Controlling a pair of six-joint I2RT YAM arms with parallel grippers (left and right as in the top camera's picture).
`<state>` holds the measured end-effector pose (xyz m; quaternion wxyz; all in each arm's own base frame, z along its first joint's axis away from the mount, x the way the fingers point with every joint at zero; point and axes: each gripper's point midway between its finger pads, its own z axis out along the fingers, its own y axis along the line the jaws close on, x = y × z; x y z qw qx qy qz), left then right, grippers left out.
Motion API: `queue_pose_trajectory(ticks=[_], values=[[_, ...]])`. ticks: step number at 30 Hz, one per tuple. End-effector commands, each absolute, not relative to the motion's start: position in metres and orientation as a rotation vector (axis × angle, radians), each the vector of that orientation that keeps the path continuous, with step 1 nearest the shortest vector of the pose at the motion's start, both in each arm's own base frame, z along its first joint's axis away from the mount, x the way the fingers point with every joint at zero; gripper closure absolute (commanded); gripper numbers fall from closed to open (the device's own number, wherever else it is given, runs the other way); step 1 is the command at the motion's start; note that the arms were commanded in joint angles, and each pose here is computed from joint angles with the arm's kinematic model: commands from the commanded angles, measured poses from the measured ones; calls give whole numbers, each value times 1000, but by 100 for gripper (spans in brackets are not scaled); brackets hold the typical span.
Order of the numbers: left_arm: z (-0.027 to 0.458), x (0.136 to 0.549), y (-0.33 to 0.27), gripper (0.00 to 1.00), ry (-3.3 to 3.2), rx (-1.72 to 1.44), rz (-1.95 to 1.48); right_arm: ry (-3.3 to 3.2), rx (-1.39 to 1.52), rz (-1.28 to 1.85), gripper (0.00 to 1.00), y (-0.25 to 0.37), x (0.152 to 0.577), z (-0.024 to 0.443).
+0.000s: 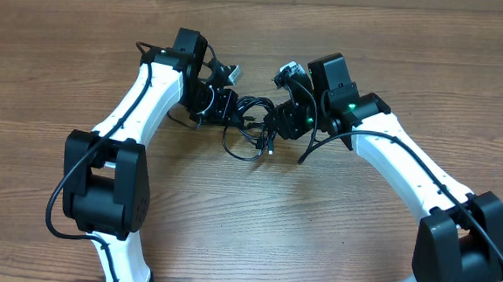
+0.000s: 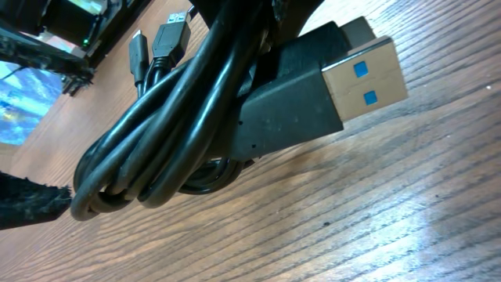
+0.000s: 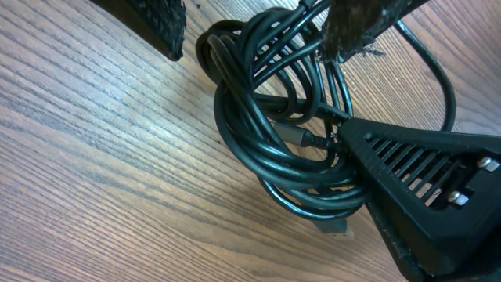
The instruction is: Untangle cables
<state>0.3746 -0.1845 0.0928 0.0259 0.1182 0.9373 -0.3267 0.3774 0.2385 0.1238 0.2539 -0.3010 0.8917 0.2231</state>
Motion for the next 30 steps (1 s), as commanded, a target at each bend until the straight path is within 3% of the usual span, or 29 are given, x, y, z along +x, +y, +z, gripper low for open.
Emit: queue_pose_trajectory(ticks=[1, 7, 9, 13, 16, 19, 30], values=[[101, 376, -194, 96, 2862, 356, -1118, 2360, -820, 592, 43, 239, 383, 146], [114, 372, -207, 96, 2809, 361, -1277, 2352, -806, 552, 44, 236, 388, 146], [114, 371, -207, 96, 2808, 362, -1282, 2348, -805, 550, 49, 236, 389, 147], [114, 371, -208, 96, 2809, 363, -1282, 2347, -805, 549, 66, 236, 390, 147], [114, 371, -207, 96, 2810, 363, -1278, 2347, -804, 550, 84, 236, 390, 147], [114, 372, -207, 96, 2810, 363, -1274, 2351, -805, 550, 93, 236, 389, 147], [115, 393, -196, 96, 2816, 126, -1267, 2493, -817, 551, 96, 225, 364, 128]])
